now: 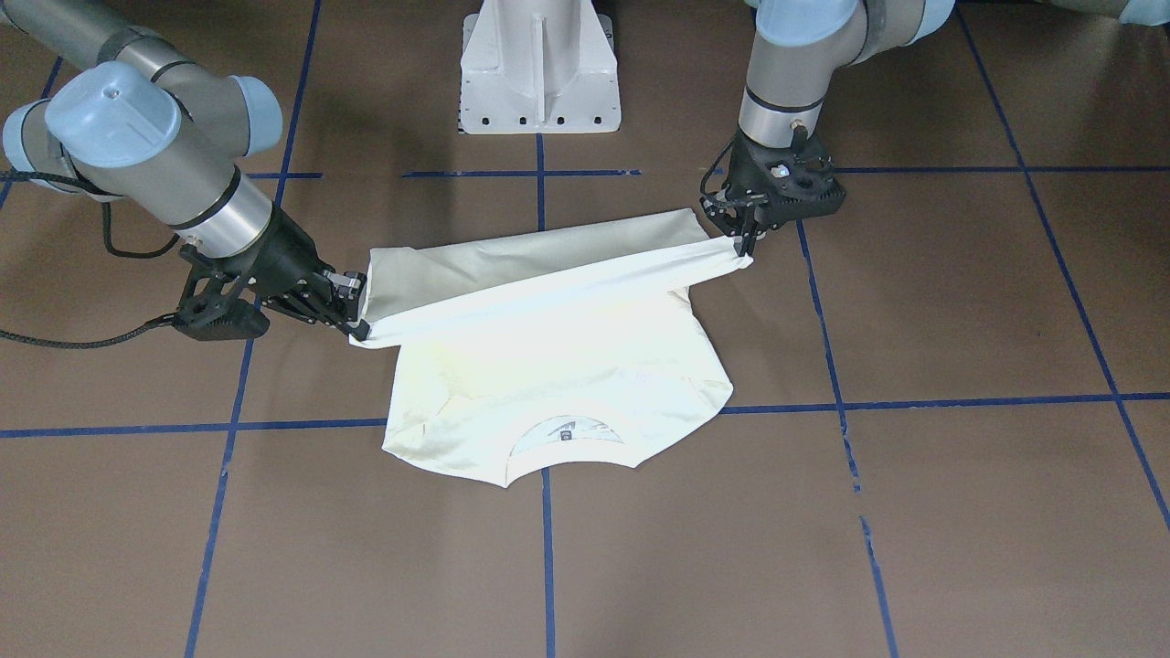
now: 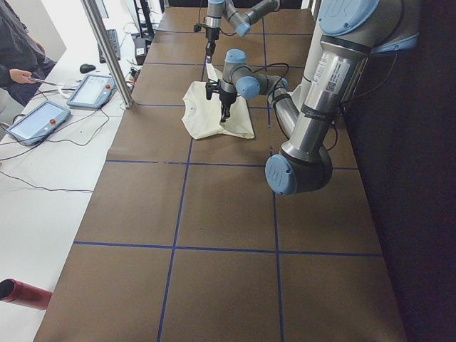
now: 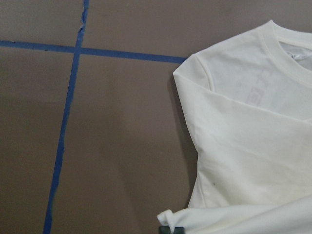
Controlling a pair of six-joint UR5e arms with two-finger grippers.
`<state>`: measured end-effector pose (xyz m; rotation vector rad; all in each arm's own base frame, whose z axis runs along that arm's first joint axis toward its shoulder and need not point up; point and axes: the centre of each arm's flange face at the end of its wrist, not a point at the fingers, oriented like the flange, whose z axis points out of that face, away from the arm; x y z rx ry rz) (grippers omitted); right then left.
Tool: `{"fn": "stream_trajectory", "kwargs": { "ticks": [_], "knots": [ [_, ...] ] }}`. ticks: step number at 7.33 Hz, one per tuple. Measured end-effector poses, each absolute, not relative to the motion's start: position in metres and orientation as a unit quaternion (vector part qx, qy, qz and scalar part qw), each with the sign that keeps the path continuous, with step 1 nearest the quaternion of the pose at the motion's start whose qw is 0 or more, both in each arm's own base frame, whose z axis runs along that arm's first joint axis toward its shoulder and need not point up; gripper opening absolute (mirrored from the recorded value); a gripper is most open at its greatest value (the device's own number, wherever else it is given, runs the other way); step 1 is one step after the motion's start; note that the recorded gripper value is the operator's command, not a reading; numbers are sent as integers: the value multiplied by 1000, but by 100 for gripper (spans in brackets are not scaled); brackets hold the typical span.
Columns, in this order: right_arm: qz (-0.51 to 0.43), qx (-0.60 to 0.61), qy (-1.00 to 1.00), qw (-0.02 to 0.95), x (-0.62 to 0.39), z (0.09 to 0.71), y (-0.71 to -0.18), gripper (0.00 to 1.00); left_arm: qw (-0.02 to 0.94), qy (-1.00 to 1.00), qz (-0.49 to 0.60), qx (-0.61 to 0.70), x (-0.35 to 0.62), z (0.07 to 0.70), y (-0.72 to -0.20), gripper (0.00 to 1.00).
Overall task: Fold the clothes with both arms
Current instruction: 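Lift the hem and fold it toward the collar with both grippers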
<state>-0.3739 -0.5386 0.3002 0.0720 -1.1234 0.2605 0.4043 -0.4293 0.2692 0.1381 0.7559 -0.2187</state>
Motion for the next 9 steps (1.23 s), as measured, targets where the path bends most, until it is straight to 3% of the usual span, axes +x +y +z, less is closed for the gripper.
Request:
{"fn": "stream_trajectory", "kwargs": {
  "ticks": [3, 9],
  "knots": [
    [146, 41, -502, 851, -405, 304, -595, 0, 912, 381, -125, 85, 422, 286, -478, 0],
    [155, 33, -488, 858, -417, 316, -611, 0, 910, 378, -144, 94, 438, 320, -523, 0]
  ]
}}
